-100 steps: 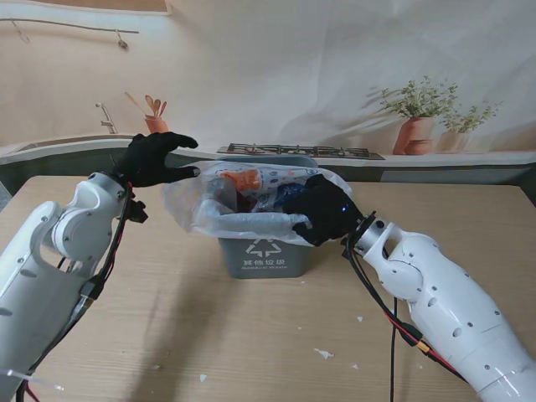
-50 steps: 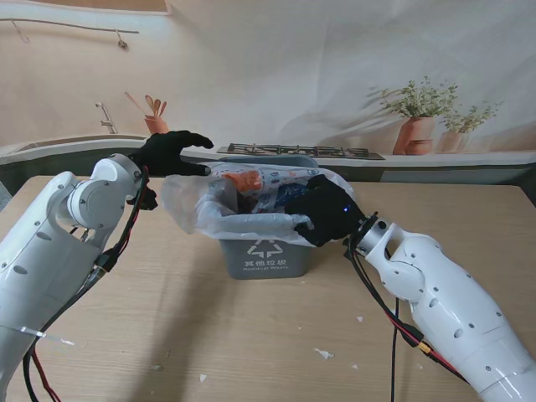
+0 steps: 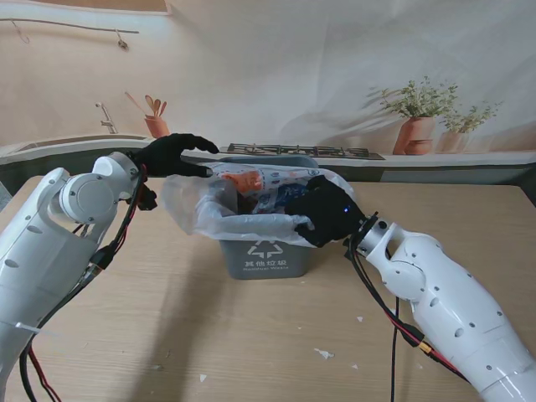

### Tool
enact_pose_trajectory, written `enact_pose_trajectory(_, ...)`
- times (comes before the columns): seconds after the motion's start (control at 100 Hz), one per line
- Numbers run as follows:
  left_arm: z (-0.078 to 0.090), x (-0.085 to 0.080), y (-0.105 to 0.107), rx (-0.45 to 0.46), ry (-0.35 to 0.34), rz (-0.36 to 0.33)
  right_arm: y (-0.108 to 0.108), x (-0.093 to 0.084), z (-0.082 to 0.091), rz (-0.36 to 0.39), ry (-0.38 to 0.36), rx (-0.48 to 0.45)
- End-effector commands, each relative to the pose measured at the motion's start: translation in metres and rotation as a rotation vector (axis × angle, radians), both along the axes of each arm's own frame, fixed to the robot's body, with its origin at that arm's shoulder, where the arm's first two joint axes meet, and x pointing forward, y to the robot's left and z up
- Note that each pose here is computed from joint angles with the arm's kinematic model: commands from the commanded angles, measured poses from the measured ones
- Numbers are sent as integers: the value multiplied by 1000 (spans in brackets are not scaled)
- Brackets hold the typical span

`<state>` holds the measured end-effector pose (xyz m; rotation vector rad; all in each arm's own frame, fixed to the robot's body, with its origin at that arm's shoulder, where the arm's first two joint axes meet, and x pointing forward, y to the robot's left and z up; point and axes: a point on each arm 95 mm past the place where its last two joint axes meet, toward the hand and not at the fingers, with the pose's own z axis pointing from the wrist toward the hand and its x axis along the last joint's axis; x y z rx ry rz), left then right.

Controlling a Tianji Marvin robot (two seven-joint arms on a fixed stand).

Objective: Fit the garbage bag over the bin

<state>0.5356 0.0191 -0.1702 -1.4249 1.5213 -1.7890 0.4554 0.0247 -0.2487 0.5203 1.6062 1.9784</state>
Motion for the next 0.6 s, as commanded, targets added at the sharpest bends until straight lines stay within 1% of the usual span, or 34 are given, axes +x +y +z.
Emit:
enact_pose_trajectory(0.0, 5, 2, 1, 30, -5, -10, 2, -2, -9, 8, 28, -25)
enact_pose_trajectory(0.16, 2, 10, -3, 69, -36, 15, 4, 0, -9, 17, 27, -28)
enact_pose_trajectory(0.21, 0, 13, -6, 48, -45, 35, 4, 0, -9, 19, 28, -30)
enact_pose_trajectory(0.33, -2, 18, -13, -3, -33, 65, 5, 1, -10, 22, 31, -33)
enact_pose_trajectory(0.41, -4, 21, -15, 1, -13, 61, 6, 1, -10, 24, 33, -36)
enact_pose_trajectory(0.59, -9, 23, -16, 19, 71, 26, 7, 2, -11, 25, 38, -39)
